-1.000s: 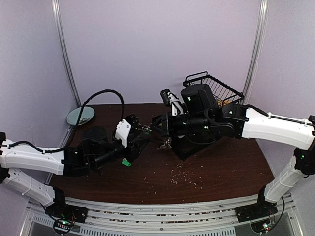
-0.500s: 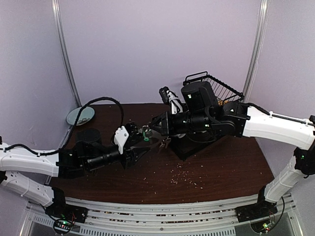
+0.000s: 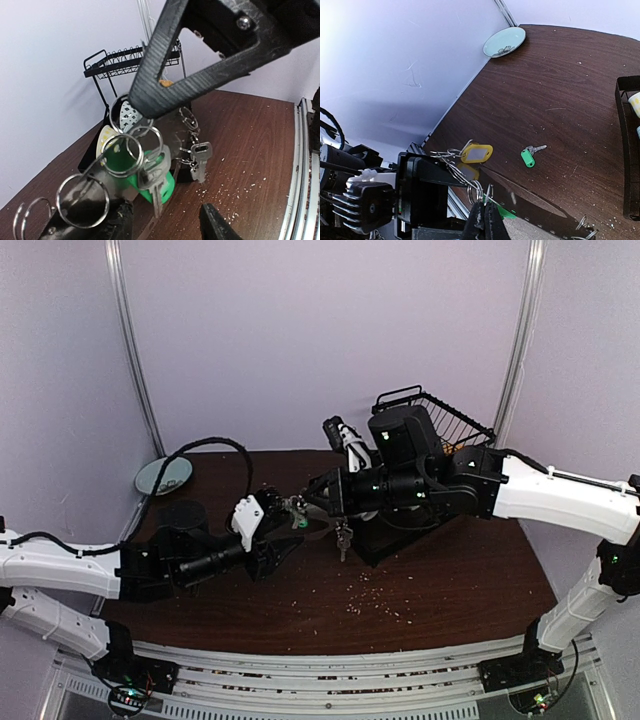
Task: Put the keys on the keyring
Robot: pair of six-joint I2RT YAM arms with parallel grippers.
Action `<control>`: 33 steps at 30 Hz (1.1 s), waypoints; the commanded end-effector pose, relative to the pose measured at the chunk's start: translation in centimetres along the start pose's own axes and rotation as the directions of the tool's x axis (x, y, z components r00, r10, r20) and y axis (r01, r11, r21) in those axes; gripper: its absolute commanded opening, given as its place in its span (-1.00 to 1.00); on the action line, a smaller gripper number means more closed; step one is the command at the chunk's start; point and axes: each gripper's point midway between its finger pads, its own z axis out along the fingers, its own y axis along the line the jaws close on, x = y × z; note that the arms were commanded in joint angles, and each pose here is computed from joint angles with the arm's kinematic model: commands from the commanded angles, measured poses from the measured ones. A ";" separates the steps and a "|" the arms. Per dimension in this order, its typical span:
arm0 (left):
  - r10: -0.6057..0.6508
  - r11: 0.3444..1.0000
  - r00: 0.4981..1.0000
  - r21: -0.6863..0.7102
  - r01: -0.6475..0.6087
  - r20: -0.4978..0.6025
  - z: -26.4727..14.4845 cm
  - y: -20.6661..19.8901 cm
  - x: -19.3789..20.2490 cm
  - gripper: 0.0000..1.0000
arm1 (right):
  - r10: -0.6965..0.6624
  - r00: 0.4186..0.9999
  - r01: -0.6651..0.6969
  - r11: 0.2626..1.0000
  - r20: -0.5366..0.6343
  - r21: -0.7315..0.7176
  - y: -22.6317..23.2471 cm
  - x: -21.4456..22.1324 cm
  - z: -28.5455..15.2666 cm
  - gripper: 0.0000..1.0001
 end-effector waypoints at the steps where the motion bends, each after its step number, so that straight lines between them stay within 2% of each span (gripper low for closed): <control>1: -0.018 0.995 0.999 -0.098 0.021 0.033 0.8 1.8 -1.7 -0.05 | -0.012 0.998 0.016 0.997 0.061 -0.070 2.2 -2.1 -1.1 -1.00; 8: -0.022 0.991 0.997 -0.131 0.032 0.080 0.4 2.5 -2.5 0.00 | -0.014 0.999 0.017 0.997 0.044 -0.073 2.1 -1.7 -1.0 -1.00; 12: -0.008 1.000 0.994 -0.026 0.011 0.111 0.8 0.6 -3.2 -0.11 | -0.016 0.999 0.020 0.997 0.044 -0.079 2.3 -1.7 -1.0 -1.00; 17: -0.012 1.000 0.994 -0.023 0.015 0.106 1.7 0.4 -3.4 -0.51 | -0.015 0.999 0.019 0.996 0.042 -0.083 2.4 -1.7 -0.9 -1.00; 19: -0.010 1.000 0.993 -0.014 0.012 0.119 1.8 0.3 -3.9 -0.74 | -0.015 0.999 0.017 0.997 0.035 -0.077 2.2 -1.5 -0.8 -1.00; 20: -0.010 1.000 0.992 -0.010 0.011 0.126 1.8 0.2 -4.2 -0.96 | -0.015 0.999 0.017 0.997 0.032 -0.073 2.1 -1.4 -0.8 -1.00; 21: -0.012 1.000 0.991 -0.010 0.014 0.131 1.7 0.2 -4.3 -1.00 | -0.015 0.999 0.017 0.998 0.028 -0.067 2.0 -1.3 -0.8 -1.00; 25: -0.019 0.993 0.990 -0.109 0.035 0.140 0.6 2.1 -3.9 -1.00 | -0.014 1.000 0.014 0.999 0.004 -0.045 1.3 -0.9 -1.0 -1.00; 29: 0.038 0.976 0.998 -0.216 -0.028 0.046 0.5 3.8 -2.2 -1.00 | -0.028 0.997 0.026 0.999 -0.071 -0.030 0.9 0.5 -0.9 -1.00; 33: 0.061 0.967 0.998 -0.247 -0.060 -0.003 0.6 4.3 -1.2 -1.00 | -0.047 0.989 0.044 0.999 -0.140 -0.020 0.6 1.6 -1.1 -1.00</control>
